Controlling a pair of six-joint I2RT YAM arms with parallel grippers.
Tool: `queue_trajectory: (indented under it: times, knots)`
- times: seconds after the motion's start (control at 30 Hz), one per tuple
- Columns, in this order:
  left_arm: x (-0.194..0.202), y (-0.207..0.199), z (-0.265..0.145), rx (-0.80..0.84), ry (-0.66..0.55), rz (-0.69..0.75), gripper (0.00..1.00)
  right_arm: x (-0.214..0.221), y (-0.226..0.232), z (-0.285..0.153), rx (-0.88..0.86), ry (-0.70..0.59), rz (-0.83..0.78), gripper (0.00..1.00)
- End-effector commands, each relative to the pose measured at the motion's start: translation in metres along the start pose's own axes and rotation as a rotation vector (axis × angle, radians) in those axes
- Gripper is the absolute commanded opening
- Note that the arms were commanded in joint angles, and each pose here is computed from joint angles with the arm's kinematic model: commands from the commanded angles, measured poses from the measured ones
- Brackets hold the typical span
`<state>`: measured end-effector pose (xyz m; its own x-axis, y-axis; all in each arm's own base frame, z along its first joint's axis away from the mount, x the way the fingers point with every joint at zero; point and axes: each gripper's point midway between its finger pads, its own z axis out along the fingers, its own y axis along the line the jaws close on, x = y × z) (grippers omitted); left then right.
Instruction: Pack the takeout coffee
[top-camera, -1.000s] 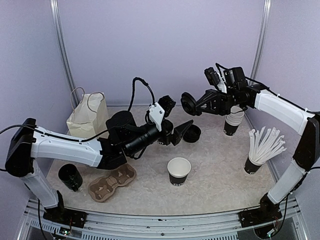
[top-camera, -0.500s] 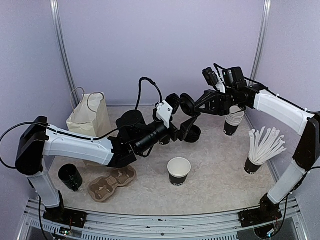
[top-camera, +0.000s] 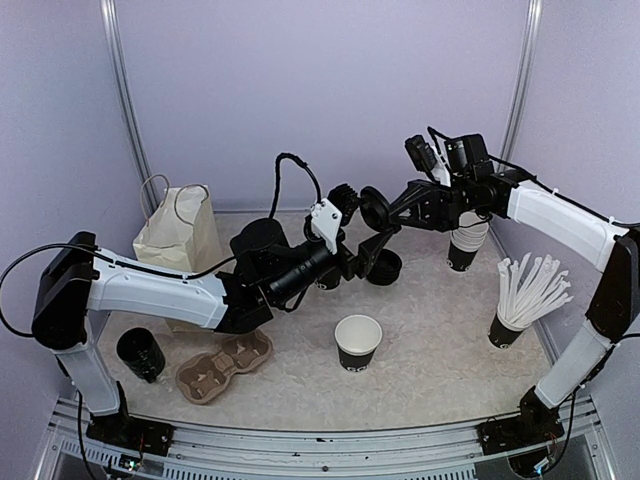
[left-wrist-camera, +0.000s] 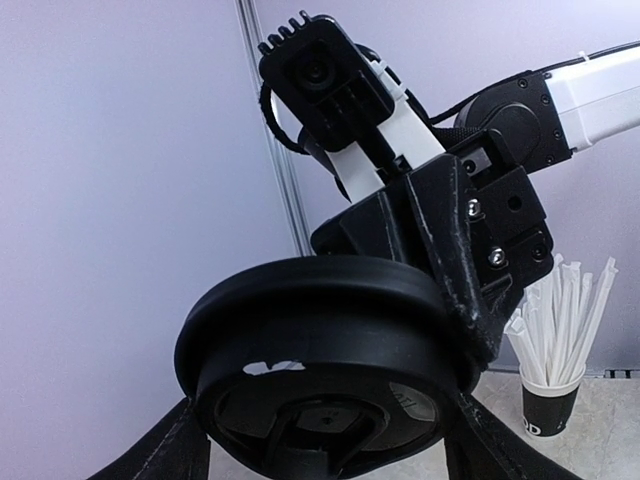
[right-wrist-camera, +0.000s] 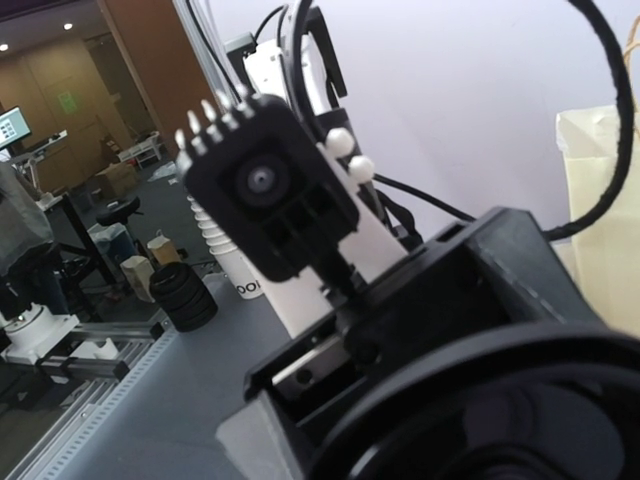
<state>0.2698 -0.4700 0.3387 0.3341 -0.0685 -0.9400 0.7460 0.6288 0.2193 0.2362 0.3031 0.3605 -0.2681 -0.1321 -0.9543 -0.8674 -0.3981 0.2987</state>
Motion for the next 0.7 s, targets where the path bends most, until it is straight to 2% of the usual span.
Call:
queue_trajectory:
  times: [0.0, 0.2, 0.33, 0.53, 0.67]
  knots:
    - [-0.011, 0.005, 0.001, 0.001, -0.044, -0.027, 0.76, -0.006, 0.027, 0.003, -0.099, -0.019, -0.017, 0.09]
    - [-0.012, 0.009, -0.007, 0.007, 0.013, -0.020, 0.73, -0.005, 0.009, -0.012, 0.019, -0.014, -0.018, 0.34]
    - [-0.004, 0.010, -0.019, 0.021, 0.116, -0.019, 0.73, -0.005, -0.001, -0.037, 0.158, -0.008, -0.048, 0.51]
    - [0.002, 0.005, -0.041, 0.115, 0.387, -0.052, 0.73, 0.035, -0.039, -0.065, 0.507, 0.225, -0.131, 0.55]
    - [0.012, -0.006, -0.066, 0.201, 0.599, -0.097, 0.73, 0.086, -0.055, -0.076, 0.579, 0.360, -0.138, 0.56]
